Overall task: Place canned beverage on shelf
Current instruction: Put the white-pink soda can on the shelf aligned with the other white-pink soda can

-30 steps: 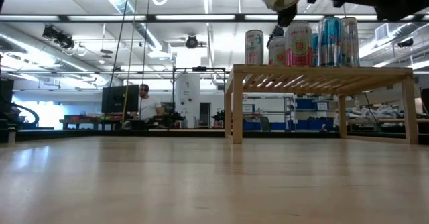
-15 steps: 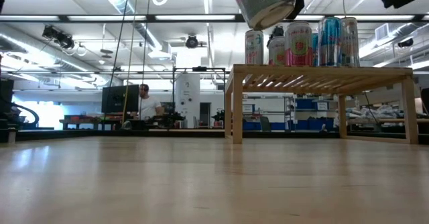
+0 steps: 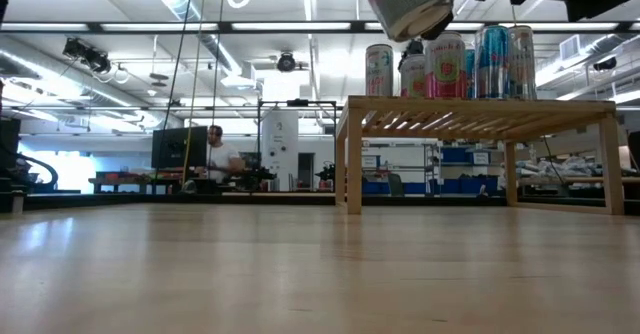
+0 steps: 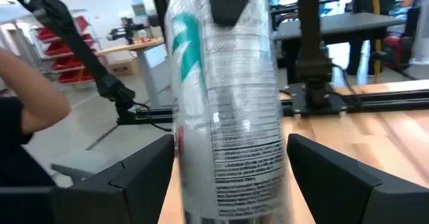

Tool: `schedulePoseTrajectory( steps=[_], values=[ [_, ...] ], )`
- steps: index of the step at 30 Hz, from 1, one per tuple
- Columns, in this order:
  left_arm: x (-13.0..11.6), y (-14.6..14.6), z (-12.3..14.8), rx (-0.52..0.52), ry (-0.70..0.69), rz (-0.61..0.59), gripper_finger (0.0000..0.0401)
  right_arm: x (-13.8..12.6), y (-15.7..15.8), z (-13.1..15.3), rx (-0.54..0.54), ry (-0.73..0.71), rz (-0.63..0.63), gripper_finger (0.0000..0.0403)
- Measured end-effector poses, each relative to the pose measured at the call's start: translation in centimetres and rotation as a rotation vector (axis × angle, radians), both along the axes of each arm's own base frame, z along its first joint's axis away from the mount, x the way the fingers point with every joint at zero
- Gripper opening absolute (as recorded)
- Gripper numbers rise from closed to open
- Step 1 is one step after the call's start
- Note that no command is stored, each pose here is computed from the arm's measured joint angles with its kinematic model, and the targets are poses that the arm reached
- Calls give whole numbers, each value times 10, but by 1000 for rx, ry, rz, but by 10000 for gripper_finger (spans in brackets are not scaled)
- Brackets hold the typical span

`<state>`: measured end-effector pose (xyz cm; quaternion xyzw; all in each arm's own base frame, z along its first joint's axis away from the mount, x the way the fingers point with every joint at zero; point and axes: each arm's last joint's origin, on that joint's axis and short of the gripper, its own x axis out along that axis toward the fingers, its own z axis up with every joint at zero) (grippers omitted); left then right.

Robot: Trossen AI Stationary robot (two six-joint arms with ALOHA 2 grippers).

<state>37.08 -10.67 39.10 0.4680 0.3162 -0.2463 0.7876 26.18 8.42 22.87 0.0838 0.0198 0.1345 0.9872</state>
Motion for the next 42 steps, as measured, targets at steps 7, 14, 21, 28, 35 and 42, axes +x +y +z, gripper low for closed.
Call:
schedulePoseTrajectory(
  steps=[7,14,21,28,35,42],
  values=[
    [1,5,0,-9,7,4,266,12,-2,-7,14,-8,32,299],
    [1,5,1,-14,-2,4,266,15,-3,-2,10,-11,64,290],
    [1,6,1,-11,1,7,269,16,-3,-3,8,9,63,256],
    [1,6,1,-7,0,10,282,16,-3,-4,7,12,46,250],
    [1,5,1,-19,-2,25,283,16,-4,-3,11,8,37,248],
    [1,6,1,-5,-8,55,294,16,-4,-3,8,6,28,247]
  ],
)
